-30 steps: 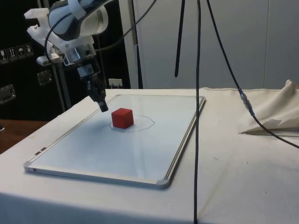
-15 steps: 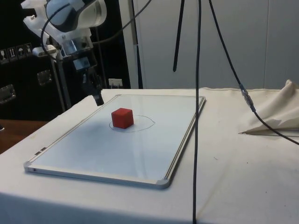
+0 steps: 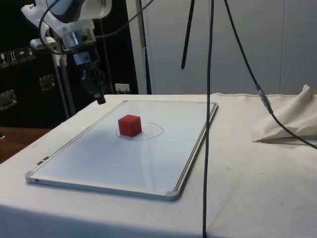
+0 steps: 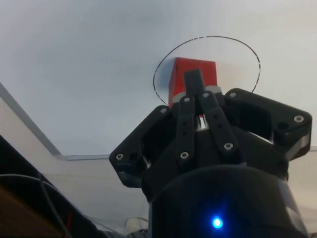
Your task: Push the cube into the marked area.
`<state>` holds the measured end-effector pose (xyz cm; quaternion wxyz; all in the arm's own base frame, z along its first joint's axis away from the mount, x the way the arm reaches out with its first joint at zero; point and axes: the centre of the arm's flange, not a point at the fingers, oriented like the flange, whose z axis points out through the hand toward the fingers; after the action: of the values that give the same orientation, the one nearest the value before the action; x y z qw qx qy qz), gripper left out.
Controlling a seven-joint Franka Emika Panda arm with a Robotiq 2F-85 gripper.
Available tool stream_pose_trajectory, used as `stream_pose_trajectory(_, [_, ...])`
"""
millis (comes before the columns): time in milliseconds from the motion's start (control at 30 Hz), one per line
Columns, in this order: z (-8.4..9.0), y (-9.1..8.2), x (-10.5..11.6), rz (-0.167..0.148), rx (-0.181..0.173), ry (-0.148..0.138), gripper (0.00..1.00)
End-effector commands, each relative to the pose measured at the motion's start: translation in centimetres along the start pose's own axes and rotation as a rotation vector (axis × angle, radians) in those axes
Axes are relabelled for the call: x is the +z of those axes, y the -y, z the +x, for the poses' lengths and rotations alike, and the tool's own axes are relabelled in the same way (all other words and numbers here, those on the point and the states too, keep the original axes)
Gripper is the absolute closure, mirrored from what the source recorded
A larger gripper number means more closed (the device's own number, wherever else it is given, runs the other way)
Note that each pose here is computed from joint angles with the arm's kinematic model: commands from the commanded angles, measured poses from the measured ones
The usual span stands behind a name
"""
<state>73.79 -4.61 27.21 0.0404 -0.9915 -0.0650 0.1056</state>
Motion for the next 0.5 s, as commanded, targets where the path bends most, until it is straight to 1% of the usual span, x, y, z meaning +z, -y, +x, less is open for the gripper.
stream_pose_trajectory(0, [0.0, 0.0, -0.5, -0.007, 0.019, -0.008, 1.0])
stream_pose_trajectory(233, [-0.2, 0.3, -2.1, -0.011, 0.065, -0.03, 1.0])
stream_pose_trajectory(267, [-0.1, 0.2, -1.8, -0.008, 0.054, -0.025, 1.0])
stream_pose_trajectory(333, [-0.2, 0.4, -2.7, -0.01, 0.079, -0.04, 1.0])
stream_pose_trajectory(467, [-0.4, 0.7, -3.9, -0.007, 0.094, -0.059, 1.0])
